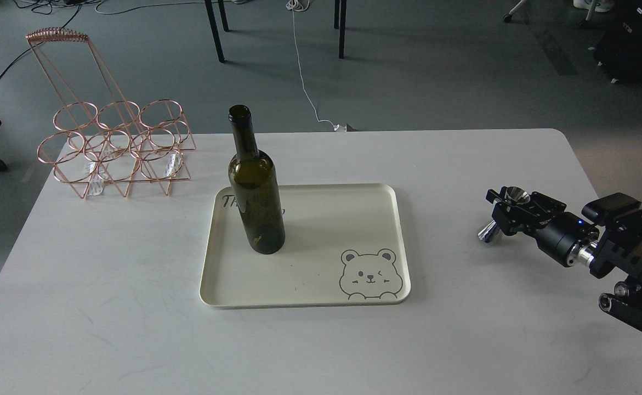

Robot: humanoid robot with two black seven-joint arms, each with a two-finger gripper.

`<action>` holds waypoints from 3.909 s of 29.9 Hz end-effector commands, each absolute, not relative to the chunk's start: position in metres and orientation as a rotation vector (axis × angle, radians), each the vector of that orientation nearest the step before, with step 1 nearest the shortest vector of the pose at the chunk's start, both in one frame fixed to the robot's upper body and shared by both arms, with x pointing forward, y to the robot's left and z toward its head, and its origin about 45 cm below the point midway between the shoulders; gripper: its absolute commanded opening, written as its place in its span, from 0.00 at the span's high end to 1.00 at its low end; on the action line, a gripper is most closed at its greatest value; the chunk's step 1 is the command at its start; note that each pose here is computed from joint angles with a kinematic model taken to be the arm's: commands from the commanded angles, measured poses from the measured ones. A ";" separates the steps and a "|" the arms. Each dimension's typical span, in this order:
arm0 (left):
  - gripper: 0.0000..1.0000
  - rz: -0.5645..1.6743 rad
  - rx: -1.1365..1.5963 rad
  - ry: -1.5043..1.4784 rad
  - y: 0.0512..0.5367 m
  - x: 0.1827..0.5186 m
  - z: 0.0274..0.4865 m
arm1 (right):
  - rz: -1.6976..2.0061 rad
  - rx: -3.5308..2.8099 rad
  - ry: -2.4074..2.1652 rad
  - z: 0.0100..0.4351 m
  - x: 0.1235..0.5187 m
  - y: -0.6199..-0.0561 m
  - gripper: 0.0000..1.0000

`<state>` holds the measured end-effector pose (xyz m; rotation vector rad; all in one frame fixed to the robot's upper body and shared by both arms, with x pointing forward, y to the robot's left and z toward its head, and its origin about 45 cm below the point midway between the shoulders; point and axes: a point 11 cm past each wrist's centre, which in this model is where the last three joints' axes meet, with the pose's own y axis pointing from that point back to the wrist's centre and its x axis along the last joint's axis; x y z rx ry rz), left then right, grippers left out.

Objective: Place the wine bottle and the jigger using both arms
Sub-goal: 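Carry the jigger off the tray and lower it onto the table, then open the right gripper and withdraw it from the jigger, then reach the left gripper to the neck of the green wine bottle, then grasp the bottle neck with the left gripper and lift it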

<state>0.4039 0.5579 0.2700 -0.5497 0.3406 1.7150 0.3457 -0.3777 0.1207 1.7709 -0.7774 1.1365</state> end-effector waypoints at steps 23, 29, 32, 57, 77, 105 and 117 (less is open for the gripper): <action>0.01 1.723 -0.557 0.327 0.564 0.402 0.276 | 1.179 1.876 -0.782 0.173 0.322 -0.374 0.14; 0.02 1.711 -0.544 0.302 0.569 0.400 0.290 | 1.295 1.787 -0.863 0.230 0.351 -0.389 0.14; 0.01 1.675 -0.536 0.275 0.568 0.400 0.308 | 1.335 1.755 -0.980 0.265 0.374 -0.391 0.13; 0.02 0.845 0.315 -0.580 0.374 0.367 0.468 | 0.306 2.224 -2.370 0.358 0.476 -0.494 0.03; 0.02 0.318 0.791 -1.152 0.290 0.337 0.364 | -0.175 2.303 -2.823 0.296 0.440 -0.531 0.01; 0.21 0.310 0.696 -1.213 0.235 0.360 0.310 | -0.170 2.293 -2.820 0.295 0.440 -0.532 0.01; 0.67 0.301 0.702 -1.201 0.239 0.358 0.304 | -0.167 2.288 -2.815 0.294 0.439 -0.533 0.01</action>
